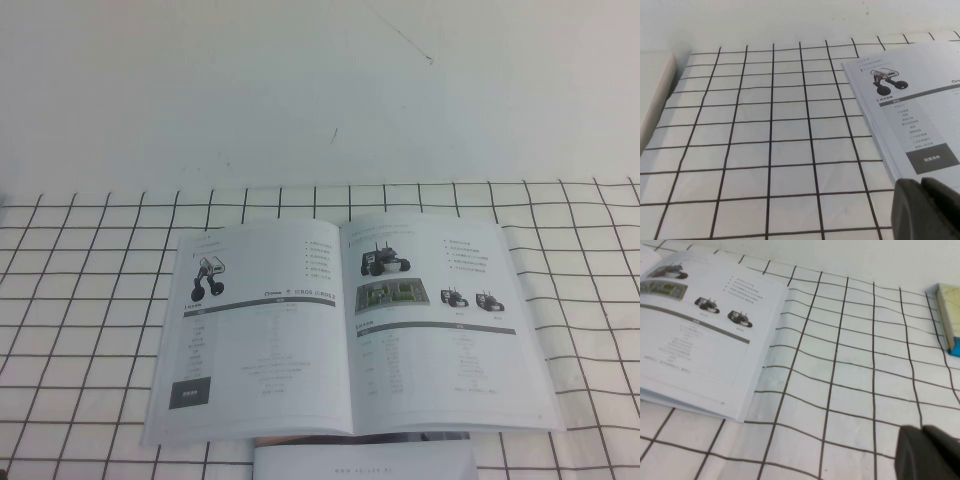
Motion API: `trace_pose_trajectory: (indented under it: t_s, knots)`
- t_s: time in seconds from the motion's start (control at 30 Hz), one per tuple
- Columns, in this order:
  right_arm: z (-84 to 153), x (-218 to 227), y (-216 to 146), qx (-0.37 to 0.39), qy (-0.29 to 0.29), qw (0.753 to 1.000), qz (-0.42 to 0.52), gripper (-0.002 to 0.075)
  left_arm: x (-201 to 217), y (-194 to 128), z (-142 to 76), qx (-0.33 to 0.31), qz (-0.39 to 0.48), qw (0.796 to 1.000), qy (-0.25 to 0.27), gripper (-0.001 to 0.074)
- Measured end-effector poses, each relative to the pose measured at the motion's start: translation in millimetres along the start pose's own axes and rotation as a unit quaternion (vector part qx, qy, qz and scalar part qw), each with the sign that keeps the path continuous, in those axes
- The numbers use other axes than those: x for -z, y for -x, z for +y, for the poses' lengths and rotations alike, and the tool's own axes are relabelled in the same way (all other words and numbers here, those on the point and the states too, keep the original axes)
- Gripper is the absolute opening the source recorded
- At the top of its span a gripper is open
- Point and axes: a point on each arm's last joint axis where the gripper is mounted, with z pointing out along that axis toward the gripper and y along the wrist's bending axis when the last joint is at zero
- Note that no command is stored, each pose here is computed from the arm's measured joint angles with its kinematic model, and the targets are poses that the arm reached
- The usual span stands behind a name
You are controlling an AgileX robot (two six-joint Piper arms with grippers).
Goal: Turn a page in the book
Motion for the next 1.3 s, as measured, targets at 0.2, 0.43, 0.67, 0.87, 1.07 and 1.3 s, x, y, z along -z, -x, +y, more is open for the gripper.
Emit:
trace_pose_trajectory:
  t_s: [0.2,0.43,0.67,0.87,1.07,1.3]
  knots:
    - [0.0,0.0,-0.1,-0.001,0.000,1.000,0.001,-0.0002,0.0,0.0,0.0,0.000,0.000,1.000,0.000,-0.0003]
    - [0.0,0.0,-0.1,-0.002,0.000,1.000,0.001,-0.0002,0.0,0.0,0.0,0.001,0.000,1.000,0.000,-0.0003]
    - [0.0,0.0,-0.1,-0.002,0.000,1.000,0.001,-0.0002,0.0,0.0,0.0,0.001,0.000,1.000,0.000,-0.0003]
    - [0.0,0.0,-0.1,0.004,0.000,1.000,0.001,-0.0002,0.0,0.0,0.0,0.000,0.000,1.000,0.000,-0.0003]
    - [0.0,0.0,-0.1,0.004,0.000,1.000,0.001,-0.0002,0.0,0.0,0.0,0.000,0.000,1.000,0.000,-0.0003]
    - [-0.3,0.0,1.3,0.004,-0.002,1.000,-0.007,-0.0002,-0.3,3.8,0.5,0.000,-0.026,1.000,0.003,-0.0003]
